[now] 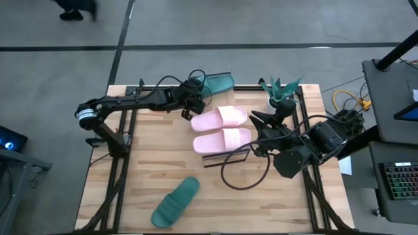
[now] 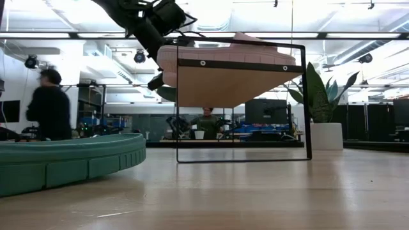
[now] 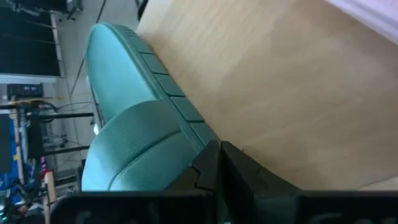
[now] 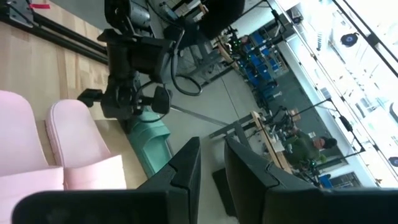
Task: Pick and place slides into the shelf
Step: Put the top green slide on the shelf
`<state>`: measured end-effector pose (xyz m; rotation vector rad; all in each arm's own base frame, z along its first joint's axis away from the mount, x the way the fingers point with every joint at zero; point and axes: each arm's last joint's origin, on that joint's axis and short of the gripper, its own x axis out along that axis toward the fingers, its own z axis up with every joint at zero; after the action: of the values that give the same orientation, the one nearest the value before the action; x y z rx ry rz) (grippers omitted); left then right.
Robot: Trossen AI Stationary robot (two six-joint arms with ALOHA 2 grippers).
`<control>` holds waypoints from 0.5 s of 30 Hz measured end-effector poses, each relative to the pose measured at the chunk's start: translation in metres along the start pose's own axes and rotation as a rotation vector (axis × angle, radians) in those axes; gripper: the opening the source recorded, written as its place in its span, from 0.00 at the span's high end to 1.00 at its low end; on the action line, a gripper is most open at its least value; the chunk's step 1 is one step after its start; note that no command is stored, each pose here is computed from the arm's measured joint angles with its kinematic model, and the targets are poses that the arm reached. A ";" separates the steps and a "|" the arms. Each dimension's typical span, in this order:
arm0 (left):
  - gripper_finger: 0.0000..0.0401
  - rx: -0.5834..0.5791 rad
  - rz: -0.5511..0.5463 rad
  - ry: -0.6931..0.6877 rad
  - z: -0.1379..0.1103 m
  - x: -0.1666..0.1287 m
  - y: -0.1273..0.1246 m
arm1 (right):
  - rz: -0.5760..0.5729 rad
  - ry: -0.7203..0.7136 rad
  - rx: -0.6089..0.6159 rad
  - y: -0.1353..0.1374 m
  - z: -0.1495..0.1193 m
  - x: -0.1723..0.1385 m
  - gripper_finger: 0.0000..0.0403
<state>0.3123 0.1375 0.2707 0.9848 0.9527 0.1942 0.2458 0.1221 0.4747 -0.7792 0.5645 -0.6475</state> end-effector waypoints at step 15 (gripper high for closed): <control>1.00 0.017 0.037 0.016 0.001 -0.002 0.008 | 0.000 0.001 -0.005 0.001 0.000 0.000 0.84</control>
<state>0.3137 0.1404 0.2789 1.0184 0.9528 0.2257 0.2461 0.1223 0.4736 -0.7832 0.5675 -0.6468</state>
